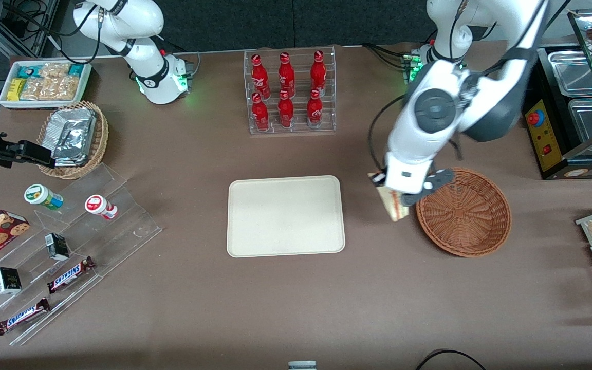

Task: Place sandwich from basket to tray
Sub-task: 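Carry the sandwich with the left gripper over the cream tray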

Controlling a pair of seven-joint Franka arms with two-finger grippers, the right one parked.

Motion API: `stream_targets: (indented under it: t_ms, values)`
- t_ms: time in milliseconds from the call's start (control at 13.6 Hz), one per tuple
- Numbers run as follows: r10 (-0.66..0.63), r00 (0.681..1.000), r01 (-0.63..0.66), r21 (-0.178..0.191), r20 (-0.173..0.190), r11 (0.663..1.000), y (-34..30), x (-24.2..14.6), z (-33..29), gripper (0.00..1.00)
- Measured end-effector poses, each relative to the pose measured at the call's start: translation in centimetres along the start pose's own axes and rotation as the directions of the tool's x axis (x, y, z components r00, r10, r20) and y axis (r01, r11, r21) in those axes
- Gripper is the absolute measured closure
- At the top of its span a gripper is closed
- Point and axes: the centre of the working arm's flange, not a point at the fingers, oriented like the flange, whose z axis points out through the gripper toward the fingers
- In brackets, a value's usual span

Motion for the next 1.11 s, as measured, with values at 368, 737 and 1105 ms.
stream_targets:
  t_ms: [368,737,1105]
  values:
    - [0.098,0.994,-0.097,0.025,-0.039,0.995,8.9,-5.8,6.7,0.85]
    - [0.236,0.965,-0.241,-0.032,-0.115,0.970,13.8,-12.1,11.1,0.85]
    - [0.305,0.941,-0.312,-0.028,-0.147,0.950,15.6,-14.0,16.6,0.85]
